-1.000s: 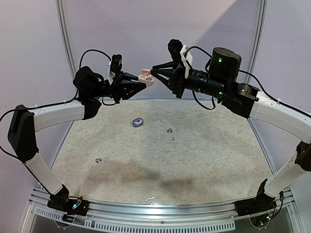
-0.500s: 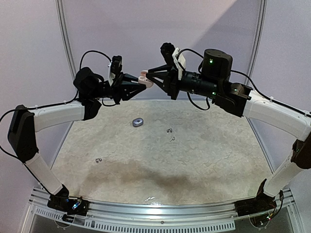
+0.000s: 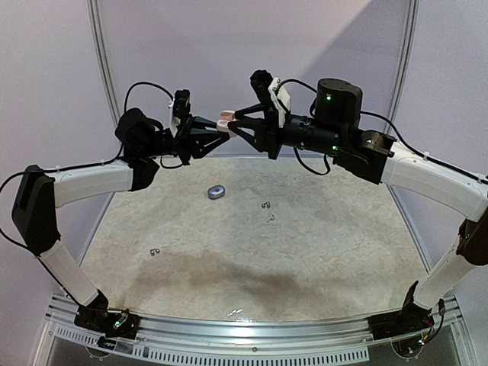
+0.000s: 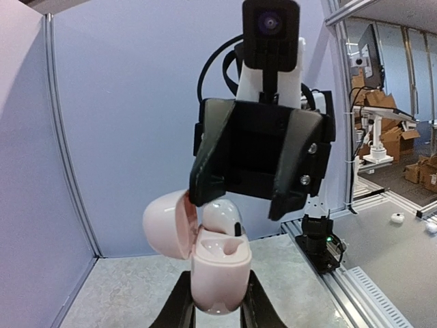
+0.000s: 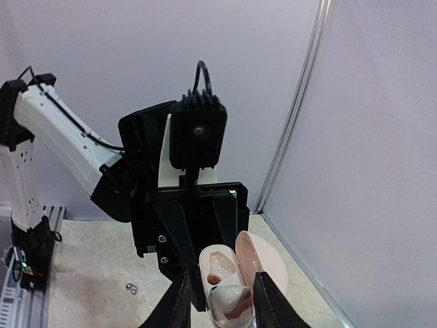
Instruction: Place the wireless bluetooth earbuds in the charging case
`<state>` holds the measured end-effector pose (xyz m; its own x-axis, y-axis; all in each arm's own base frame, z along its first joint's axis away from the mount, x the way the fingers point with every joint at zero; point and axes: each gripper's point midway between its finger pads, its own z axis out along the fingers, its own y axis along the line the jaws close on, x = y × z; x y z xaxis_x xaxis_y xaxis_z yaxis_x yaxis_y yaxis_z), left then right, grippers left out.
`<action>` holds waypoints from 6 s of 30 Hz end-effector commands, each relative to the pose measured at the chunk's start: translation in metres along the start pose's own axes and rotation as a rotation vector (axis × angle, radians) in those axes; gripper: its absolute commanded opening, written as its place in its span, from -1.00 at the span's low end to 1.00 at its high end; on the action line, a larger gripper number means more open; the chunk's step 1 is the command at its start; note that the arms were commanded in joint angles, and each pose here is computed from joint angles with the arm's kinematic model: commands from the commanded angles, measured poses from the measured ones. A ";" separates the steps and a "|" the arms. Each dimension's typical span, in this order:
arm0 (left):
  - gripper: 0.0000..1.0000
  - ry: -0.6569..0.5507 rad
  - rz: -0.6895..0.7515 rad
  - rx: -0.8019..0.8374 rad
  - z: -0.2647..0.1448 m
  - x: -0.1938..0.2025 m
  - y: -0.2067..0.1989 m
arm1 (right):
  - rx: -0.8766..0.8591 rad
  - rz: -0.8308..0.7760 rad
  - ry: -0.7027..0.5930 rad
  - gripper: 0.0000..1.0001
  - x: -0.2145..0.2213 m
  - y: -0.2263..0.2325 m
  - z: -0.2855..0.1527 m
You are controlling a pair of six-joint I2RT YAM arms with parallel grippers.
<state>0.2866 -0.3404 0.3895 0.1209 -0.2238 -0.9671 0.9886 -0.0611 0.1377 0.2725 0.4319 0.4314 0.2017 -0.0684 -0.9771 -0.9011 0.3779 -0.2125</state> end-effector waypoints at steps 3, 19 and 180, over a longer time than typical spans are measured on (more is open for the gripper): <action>-1.00 0.002 0.101 -0.097 -0.008 0.004 0.009 | 0.048 0.043 -0.159 -0.11 -0.058 -0.013 -0.014; -1.00 0.029 0.545 -0.445 -0.026 0.019 0.037 | 0.514 0.497 0.079 -0.02 -0.008 -0.063 -0.019; -1.00 0.140 0.320 0.113 -0.018 0.060 -0.044 | -0.246 -0.236 0.440 -1.00 0.046 0.072 -0.005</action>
<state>0.2530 -0.3372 0.3129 0.4181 -0.1086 -0.9019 0.8953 -0.1186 0.4293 0.2157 0.4530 0.3686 0.2743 -0.5141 -0.8127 -0.9274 0.0822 -0.3650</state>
